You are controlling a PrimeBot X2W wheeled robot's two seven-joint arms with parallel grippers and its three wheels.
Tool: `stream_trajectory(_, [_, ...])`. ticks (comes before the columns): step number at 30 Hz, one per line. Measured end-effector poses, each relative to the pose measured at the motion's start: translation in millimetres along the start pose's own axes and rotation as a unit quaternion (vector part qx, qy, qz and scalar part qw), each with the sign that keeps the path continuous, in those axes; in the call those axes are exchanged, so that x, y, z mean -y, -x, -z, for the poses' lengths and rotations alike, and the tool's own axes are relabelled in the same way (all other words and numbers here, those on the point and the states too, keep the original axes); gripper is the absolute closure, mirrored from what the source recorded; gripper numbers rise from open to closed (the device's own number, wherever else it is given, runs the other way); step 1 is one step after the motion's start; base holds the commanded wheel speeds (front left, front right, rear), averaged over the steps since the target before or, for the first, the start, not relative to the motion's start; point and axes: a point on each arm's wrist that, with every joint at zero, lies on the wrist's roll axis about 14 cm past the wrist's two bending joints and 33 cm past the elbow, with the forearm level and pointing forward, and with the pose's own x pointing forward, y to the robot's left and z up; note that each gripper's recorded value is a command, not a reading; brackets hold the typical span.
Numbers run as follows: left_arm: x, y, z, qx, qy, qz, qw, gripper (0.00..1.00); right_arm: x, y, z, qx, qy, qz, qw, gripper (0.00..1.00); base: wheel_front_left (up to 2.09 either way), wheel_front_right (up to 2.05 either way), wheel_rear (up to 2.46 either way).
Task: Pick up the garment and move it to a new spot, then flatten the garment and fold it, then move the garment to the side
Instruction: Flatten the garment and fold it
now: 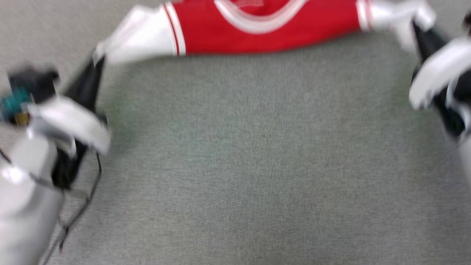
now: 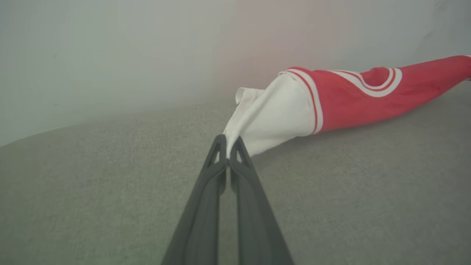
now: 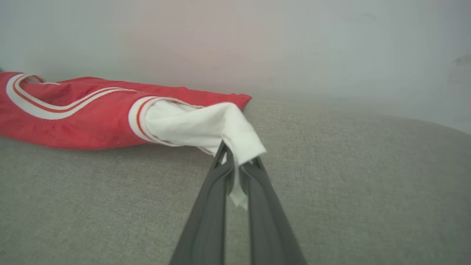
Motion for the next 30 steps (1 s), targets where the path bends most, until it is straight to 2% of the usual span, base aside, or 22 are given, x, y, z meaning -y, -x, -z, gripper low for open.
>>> stream_trajectory(4, [11.1,48.8,26.2,-0.045,0.022,0.003,0.999,1.0,-2.9,42.3,25.0,-0.037,0.004,-0.018,0.999,1.0,0.0,0.0,0.0])
stream_trajectory(11, [17.5,119.6,55.4,-0.1,0.04,-0.01,0.994,1.0,5.4,104.7,44.8,-0.07,0.016,-0.025,0.997,1.0,0.0,0.0,0.0])
stream_trajectory(18, [34.6,169.3,72.7,-0.145,0.05,0.001,0.988,1.0,0.3,158.8,72.7,-0.116,0.04,-0.045,0.991,1.0,0.0,0.0,0.0])
stream_trajectory(30, [69.0,232.9,95.0,-0.211,0.084,0.018,0.974,1.0,-5.4,232.2,107.8,-0.187,0.015,-0.062,0.98,1.0,0.0,0.0,0.0])
